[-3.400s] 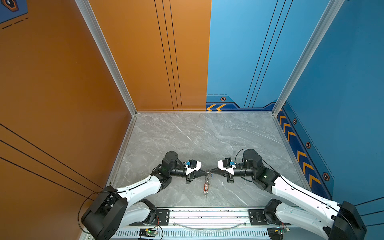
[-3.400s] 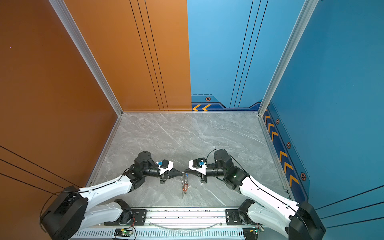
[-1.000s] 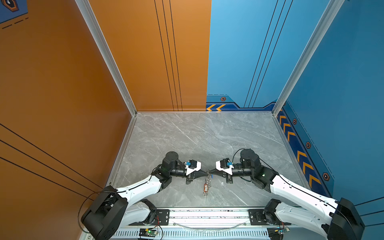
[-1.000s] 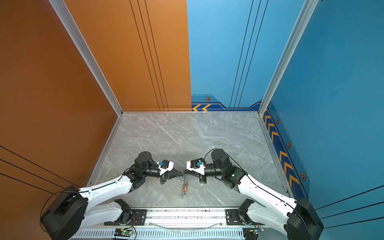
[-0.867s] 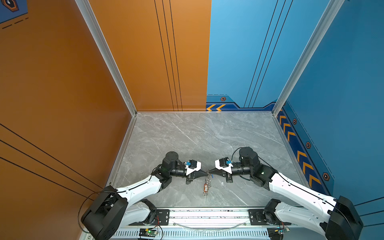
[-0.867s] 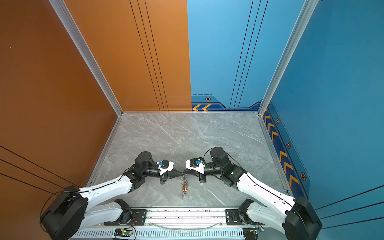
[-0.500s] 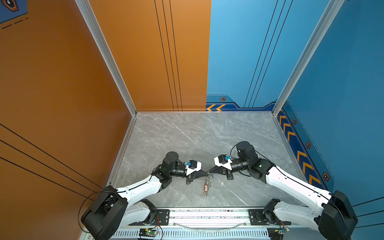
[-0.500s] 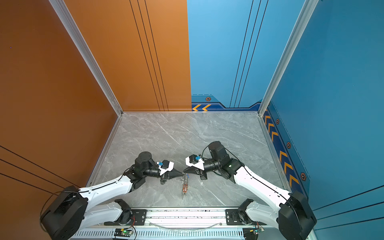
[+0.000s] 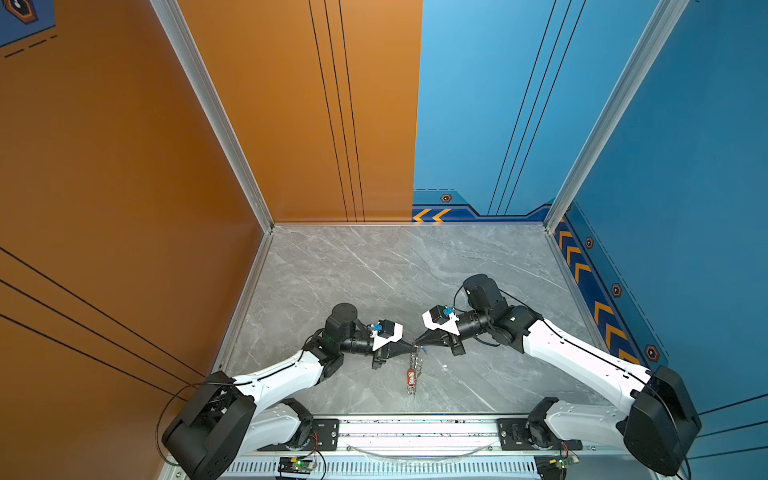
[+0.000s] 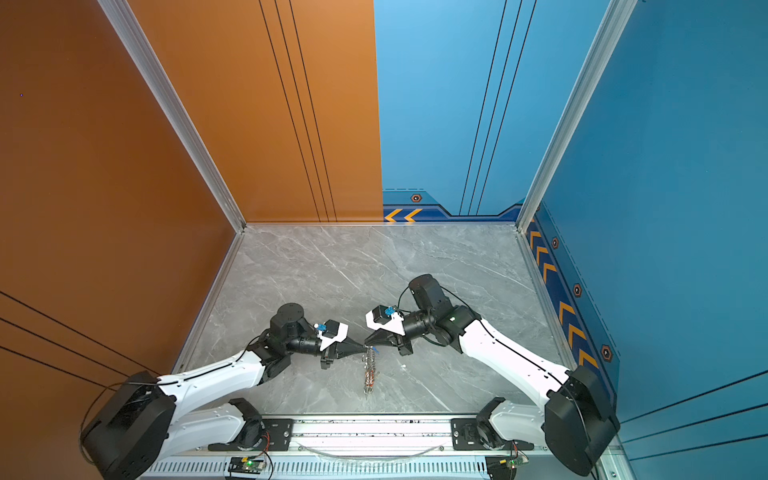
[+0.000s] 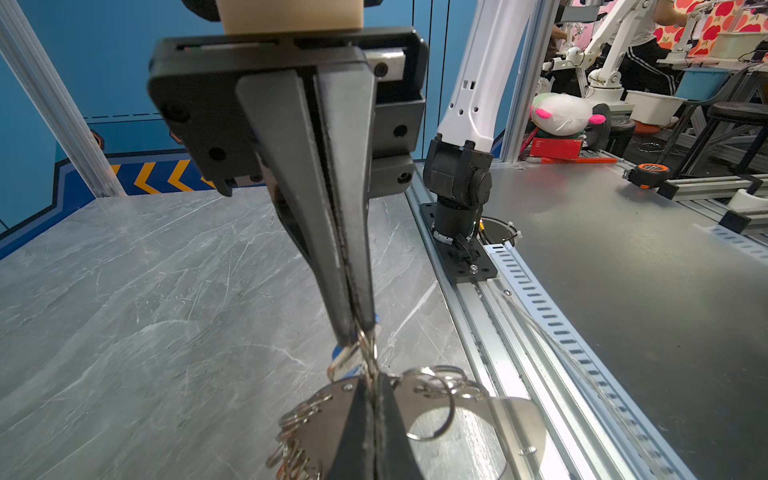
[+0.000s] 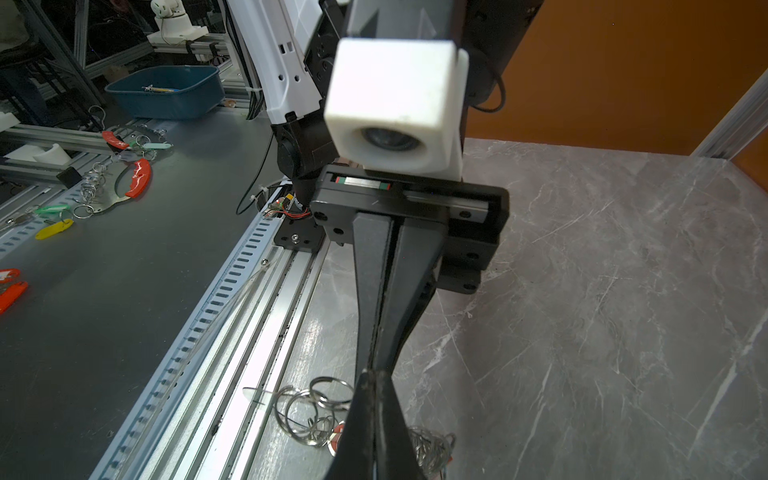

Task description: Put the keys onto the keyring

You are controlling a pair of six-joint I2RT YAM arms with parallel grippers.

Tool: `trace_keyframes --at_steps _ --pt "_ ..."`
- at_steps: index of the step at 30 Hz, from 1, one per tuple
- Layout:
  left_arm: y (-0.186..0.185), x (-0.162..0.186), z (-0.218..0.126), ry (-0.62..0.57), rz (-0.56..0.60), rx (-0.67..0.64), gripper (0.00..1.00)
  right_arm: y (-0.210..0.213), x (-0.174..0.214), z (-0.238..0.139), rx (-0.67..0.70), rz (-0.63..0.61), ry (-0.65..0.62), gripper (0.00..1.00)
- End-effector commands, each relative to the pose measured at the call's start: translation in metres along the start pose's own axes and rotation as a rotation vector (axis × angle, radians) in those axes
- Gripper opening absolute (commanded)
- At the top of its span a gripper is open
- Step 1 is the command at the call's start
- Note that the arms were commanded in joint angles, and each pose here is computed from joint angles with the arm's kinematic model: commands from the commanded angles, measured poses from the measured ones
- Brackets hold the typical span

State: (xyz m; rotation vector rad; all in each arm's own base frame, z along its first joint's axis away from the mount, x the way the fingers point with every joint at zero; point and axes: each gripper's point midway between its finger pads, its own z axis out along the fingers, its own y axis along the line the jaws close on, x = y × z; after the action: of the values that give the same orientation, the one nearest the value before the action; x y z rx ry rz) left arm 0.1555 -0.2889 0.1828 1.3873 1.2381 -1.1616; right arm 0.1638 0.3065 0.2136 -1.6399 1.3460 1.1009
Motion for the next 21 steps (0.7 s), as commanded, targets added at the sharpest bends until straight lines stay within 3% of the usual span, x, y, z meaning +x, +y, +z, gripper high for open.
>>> trace_keyframes --at_steps 1,21 --pt "-0.018 -0.015 0.004 -0.041 0.049 0.085 0.0 -0.019 -0.001 0.002 0.061 -0.049 0.037 0.0" --pt "-0.017 -0.016 0.004 -0.041 0.06 0.074 0.0 -0.029 0.006 0.004 0.1 -0.057 0.077 0.15"
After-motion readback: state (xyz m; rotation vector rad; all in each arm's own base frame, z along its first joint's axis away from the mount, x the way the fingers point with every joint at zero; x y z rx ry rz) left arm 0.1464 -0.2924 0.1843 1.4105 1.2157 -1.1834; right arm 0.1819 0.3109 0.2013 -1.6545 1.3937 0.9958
